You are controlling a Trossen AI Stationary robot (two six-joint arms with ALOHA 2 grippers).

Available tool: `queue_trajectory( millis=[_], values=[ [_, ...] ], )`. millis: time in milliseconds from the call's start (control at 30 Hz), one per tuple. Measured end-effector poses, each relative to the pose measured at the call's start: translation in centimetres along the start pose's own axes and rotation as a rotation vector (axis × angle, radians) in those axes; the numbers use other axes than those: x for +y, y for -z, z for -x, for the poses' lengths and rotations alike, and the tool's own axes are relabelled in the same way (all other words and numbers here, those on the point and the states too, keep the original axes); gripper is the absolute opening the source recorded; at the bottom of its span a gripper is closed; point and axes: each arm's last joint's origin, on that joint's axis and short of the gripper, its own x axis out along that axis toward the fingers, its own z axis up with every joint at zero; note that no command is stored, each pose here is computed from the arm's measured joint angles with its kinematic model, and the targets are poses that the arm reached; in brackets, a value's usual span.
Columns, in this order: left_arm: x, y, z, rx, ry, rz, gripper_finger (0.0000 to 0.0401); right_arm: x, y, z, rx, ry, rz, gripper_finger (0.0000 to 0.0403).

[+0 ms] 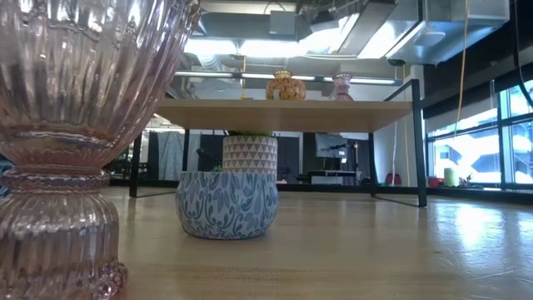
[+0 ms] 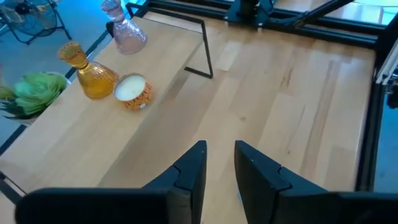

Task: Pick & Place candle stick holders
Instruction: Put the right blue candle on the shelf aligned with the violet candle holder

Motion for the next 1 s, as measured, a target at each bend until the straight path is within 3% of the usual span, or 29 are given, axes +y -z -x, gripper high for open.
queue_trajectory(
  millis=[233,500,700,800,1000],
  values=[
    [0.6,-0.7,-1.1,0.012,-0.026,0.030,0.0076,-1.9,0.9,0.4,-0.021,0.006,0.000,0.0170],
    [0.0,-0.5,-3.9,-0.026,-0.056,0.185,0.0076,-5.0,3.1,1.1,-0.087,-0.074,-0.064,0.0170],
    [1.5,-1.3,-6.6,-0.141,-0.063,0.362,0.0076,-7.8,4.3,3.9,-0.096,-0.051,-0.054,0.0169],
    [3.2,-2.6,-8.8,-0.152,-0.011,0.401,0.0076,-9.8,4.9,5.9,-0.106,-0.002,-0.030,0.0169],
    [8.9,-6.0,-14.8,-0.115,0.270,0.409,0.0076,-13.5,7.5,8.2,-0.158,0.042,0.032,0.0169]
  ],
)
